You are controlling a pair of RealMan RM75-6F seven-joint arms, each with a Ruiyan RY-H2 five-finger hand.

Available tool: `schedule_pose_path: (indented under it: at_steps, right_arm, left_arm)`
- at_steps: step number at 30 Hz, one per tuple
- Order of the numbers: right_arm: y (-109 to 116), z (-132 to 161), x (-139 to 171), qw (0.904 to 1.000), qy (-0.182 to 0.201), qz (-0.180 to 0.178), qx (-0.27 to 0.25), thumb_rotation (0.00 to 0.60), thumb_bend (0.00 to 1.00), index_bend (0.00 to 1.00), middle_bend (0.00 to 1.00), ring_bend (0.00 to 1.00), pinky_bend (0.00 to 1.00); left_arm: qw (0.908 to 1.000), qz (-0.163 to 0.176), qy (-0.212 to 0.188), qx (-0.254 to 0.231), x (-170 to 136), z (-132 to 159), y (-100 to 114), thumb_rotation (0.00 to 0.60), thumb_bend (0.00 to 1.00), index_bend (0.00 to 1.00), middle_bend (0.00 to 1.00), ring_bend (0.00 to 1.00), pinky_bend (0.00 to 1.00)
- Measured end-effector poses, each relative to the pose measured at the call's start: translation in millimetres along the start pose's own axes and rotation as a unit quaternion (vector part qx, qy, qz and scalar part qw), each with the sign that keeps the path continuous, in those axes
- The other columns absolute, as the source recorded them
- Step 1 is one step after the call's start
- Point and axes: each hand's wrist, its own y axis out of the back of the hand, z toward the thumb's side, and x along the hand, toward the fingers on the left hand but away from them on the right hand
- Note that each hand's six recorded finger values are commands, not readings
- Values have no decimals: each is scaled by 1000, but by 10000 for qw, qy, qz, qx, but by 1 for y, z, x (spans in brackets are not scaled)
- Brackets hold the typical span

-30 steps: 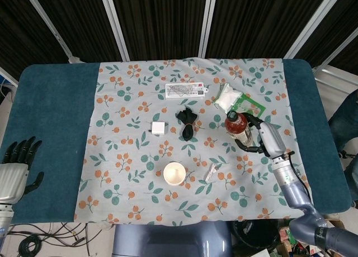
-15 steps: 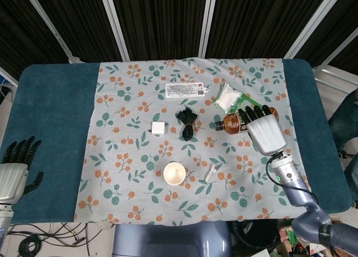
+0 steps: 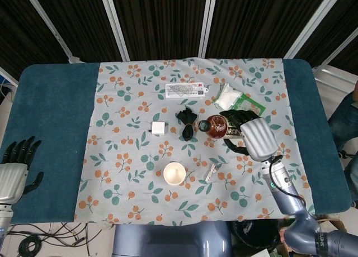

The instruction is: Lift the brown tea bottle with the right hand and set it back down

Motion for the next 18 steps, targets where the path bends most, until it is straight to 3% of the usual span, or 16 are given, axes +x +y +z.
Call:
schedule_pose_path:
  at_steps: [3,6,9,10,12,14,15,17,18]
  right_arm:
    - [8,6,-1,9861,-51,29,-1659,600,317,494,430,445,424]
    - [16,10,-1,9476,-86,55,-3192,600,317,494,430,446,424]
    - [24,13,0,8890,-101,74,-4578,600,317,494,430,446,424]
    - [28,13,0,8611,-102,78,-5082,600,317,494,430,446,424]
    - [33,13,0,8165,-97,81,-5773,600,316,494,431,446,424]
    - [40,12,1,7576,-83,106,-6526,600,316,494,434,449,424]
    - [42,12,2,7445,-81,122,-6674,600,316,494,437,454,424]
    - [45,11,3,7016,-92,196,-7123,600,317,494,440,467,424]
    - [45,10,3,6935,-101,217,-7201,600,317,494,440,473,425]
  left_arm:
    - [10000,4,-5,1,0,0,0,600,376,2,0,0,0]
    - [10000,-3,-3,3,0,0,0,600,376,2,0,0,0]
    - [10000,-5,-5,7,0,0,0,600,376,2,0,0,0]
    - [10000,-2,-6,7,0,1,0,600,376,2,0,0,0]
    - [10000,0,-3,7,0,1,0,600,376,2,0,0,0]
    - [10000,-2,-1,8,0,0,0,600,375,2,0,0,0]
    - [10000,-2,-1,10,0,0,0,600,376,2,0,0,0]
    - [10000,-5,-3,10,0,1,-1,600,376,2,0,0,0]
    - [10000,-6,-4,9,0,1,-1,600,376,2,0,0,0]
